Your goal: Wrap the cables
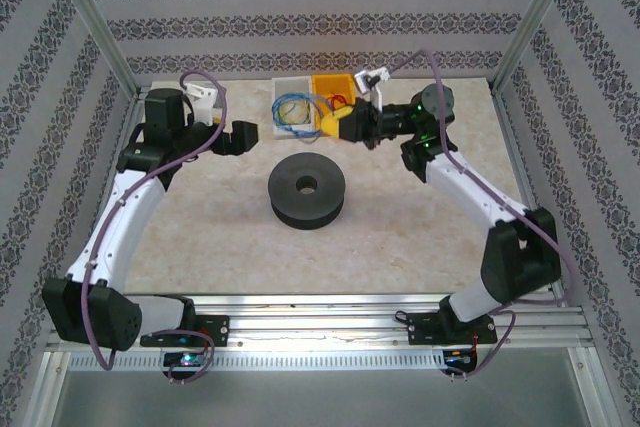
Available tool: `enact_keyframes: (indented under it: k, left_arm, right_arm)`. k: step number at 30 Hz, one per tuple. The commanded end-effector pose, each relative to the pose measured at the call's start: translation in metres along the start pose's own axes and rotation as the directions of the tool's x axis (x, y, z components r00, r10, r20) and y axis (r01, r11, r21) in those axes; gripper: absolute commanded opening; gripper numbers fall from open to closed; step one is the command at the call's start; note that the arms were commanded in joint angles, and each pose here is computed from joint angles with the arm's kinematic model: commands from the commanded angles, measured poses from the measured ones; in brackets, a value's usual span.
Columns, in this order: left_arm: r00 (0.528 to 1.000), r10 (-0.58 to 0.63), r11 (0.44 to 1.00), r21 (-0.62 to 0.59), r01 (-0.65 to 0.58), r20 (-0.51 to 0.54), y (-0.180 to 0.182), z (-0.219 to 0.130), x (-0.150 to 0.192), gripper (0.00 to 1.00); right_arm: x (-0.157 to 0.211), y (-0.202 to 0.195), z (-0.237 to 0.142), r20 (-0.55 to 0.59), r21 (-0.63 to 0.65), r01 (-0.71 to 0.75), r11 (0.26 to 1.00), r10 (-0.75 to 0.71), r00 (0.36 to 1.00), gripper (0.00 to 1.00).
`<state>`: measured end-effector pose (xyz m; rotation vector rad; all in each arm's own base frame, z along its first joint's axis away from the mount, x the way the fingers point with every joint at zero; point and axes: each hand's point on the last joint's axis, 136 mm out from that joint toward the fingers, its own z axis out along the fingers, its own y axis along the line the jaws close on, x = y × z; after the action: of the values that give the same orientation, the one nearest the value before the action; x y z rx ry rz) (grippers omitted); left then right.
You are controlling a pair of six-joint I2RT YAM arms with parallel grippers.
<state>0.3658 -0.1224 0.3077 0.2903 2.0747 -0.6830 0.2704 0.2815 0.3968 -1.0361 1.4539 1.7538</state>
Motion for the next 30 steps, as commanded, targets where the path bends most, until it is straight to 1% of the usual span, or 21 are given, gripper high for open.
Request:
enact_keyframes:
  k: [1,3,6,10,13,17,23,26,30]
  left_arm:
    - [0.991,0.048,0.971,0.225,-0.076,0.127,-0.049,-0.016,-0.020,0.97]
    - [0.985,0.059,0.955,0.280,-0.103,0.161,-0.062,-0.025,-0.021,0.94]
    - [0.974,0.071,0.916,0.373,-0.149,0.216,-0.083,-0.042,-0.017,0.82]
    - [0.962,0.085,0.844,0.494,-0.208,0.260,-0.108,-0.060,-0.008,0.80]
    - [0.954,0.090,0.816,0.528,-0.234,0.285,-0.117,-0.066,-0.008,0.77]
    - [0.952,0.092,0.815,0.527,-0.240,0.292,-0.119,-0.065,-0.007,0.69]
    - [0.955,0.113,0.815,0.524,-0.246,0.273,-0.123,-0.060,0.001,0.65]
    - [0.956,0.114,0.815,0.524,-0.246,0.271,-0.122,-0.057,0.001,0.59]
    - [0.957,0.113,0.815,0.526,-0.244,0.269,-0.121,-0.054,0.001,0.54]
  right_arm:
    - [0.022,0.044,0.002,-0.087,-0.097,0.094,0.991,-0.103,0.991,0.00]
    - [0.024,0.053,0.002,-0.085,-0.093,0.095,0.991,-0.103,0.991,0.00]
    - [0.026,0.059,0.000,-0.083,-0.074,0.094,0.993,-0.100,0.992,0.00]
    - [0.025,0.062,0.002,-0.080,-0.062,0.098,0.993,-0.103,0.991,0.00]
    - [0.024,0.057,0.007,-0.077,-0.061,0.089,0.994,-0.093,0.993,0.00]
    - [0.021,0.049,0.015,-0.081,-0.073,0.063,0.995,-0.069,0.994,0.00]
    - [0.019,0.047,0.024,-0.081,-0.087,0.071,0.994,-0.078,0.994,0.00]
    - [0.017,0.046,0.026,-0.082,-0.092,0.068,0.993,-0.076,0.994,0.00]
    - [0.015,0.043,0.027,-0.078,-0.086,0.067,0.994,-0.074,0.994,0.00]
